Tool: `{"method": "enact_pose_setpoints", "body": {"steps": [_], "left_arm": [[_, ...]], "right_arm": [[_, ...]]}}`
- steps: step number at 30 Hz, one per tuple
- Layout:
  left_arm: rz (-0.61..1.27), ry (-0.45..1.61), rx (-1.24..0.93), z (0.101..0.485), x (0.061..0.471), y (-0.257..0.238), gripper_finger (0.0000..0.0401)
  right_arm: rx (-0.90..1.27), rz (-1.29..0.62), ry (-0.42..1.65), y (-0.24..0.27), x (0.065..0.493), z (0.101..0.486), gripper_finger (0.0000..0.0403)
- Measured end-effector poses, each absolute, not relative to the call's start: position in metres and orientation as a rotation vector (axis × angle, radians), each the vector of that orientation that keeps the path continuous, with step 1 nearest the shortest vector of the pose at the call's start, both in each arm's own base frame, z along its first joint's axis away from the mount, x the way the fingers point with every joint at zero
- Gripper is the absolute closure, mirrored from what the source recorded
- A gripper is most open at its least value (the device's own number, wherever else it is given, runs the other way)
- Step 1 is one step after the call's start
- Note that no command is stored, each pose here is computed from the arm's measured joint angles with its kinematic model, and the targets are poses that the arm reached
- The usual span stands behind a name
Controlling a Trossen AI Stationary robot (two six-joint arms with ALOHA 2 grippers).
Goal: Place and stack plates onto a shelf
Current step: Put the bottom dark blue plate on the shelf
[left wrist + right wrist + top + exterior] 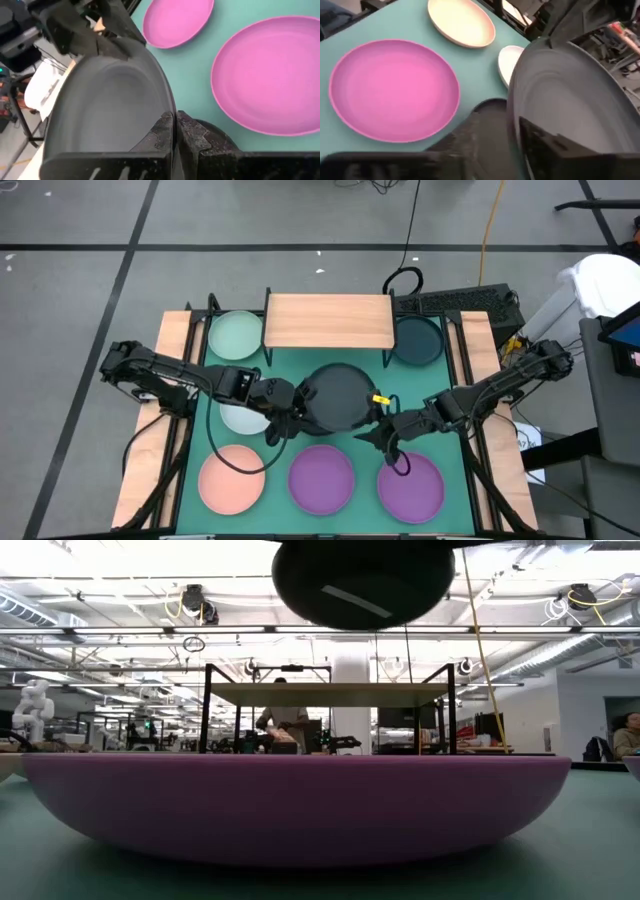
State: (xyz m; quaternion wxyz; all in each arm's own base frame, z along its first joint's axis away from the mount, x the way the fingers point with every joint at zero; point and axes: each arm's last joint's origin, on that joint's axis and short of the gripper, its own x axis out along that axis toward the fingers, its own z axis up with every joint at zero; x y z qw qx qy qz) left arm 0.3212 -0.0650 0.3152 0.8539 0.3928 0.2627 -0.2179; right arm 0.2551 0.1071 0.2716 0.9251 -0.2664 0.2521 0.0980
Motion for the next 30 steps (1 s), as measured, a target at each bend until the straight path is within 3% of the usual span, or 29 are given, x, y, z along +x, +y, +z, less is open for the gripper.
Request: {"method": "enact_pose_setpoints", "body": {"steps": [6,12,18,26,30], "left_arm": [[-0.459,0.536,0.814,0.316,0.322,-0.065,0.0393],[-0.463,0.558,0.801,0.313,0.321,-0.065,0.0394],[-0.437,0.564,0.795,0.314,0.321,-0.061,0.0394],[-0.412,0.627,0.749,0.31,0.321,-0.04,0.0394],[-0.368,0.662,0.731,0.31,0.321,-0.027,0.0394]], "right_arm": [[-0.523,0.194,0.464,0.108,0.258,0.276,0.0158],[-0.525,0.055,0.381,0.107,0.262,0.285,0.0106],[-0.607,-0.206,0.348,0.108,0.257,0.293,0.0107],[-0.685,-0.409,0.269,0.136,0.229,0.313,0.0128],[-0.736,-0.424,0.24,0.155,0.211,0.319,0.0137]]}}
